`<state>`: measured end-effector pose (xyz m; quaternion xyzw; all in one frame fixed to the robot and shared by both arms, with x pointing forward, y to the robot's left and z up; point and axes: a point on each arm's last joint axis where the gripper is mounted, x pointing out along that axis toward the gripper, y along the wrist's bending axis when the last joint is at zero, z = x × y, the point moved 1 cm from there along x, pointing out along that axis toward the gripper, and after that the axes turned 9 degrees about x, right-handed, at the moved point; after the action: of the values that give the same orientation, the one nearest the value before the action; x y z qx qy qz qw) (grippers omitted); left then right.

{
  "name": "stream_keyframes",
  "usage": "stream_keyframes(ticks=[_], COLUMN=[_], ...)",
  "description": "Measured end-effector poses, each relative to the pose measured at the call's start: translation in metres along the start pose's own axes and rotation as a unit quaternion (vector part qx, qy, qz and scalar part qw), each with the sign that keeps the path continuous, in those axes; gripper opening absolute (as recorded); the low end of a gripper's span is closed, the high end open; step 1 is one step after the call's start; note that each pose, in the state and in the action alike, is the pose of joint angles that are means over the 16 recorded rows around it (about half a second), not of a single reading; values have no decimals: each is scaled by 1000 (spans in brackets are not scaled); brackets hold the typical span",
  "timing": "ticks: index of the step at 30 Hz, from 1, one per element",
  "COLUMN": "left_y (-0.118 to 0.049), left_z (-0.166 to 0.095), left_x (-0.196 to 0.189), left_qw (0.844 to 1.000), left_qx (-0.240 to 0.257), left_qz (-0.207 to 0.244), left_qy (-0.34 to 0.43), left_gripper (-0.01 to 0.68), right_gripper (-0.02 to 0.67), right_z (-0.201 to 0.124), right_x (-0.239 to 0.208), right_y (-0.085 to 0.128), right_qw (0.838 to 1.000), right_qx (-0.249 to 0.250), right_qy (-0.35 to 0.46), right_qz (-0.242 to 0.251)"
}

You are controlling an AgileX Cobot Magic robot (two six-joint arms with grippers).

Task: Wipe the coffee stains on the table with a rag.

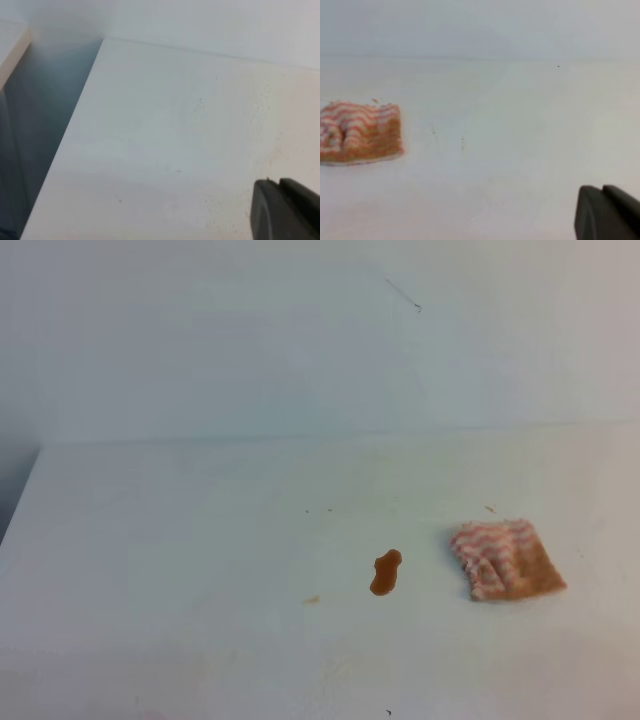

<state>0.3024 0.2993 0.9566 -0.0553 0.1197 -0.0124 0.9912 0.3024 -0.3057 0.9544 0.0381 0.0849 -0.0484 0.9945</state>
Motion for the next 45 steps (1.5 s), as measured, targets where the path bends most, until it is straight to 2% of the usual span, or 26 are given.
stream_keyframes(ticks=[8,14,23,30,34,37,41,45], left_y=[0,0,0,0,0,0,0,0], left_z=[-1,-1,0,0,0,0,0,0], left_x=[0,0,0,0,0,0,0,0], left_qw=[1000,1000,1000,1000,1000,1000,1000,1000], left_qx=[0,0,0,0,0,0,0,0], left_qz=[0,0,0,0,0,0,0,0], left_qy=[1,2,1,1,1,1,1,1], left_gripper=[0,0,0,0,0,0,0,0], right_gripper=[-4,-4,-4,-4,-4,-4,-4,-4], right_z=[14,29,51,71,87,101,119,133], right_x=[-1,-4,-14,-25,-29,-29,-20,-2], right_y=[3,6,10,11,11,11,12,13], right_qw=[998,989,964,942,942,950,970,987], right_qx=[0,8,20,63,98,126,151,143], right_qy=[-68,-143,-259,-320,-310,-275,-182,-59], right_qz=[13,31,59,78,82,78,59,30])
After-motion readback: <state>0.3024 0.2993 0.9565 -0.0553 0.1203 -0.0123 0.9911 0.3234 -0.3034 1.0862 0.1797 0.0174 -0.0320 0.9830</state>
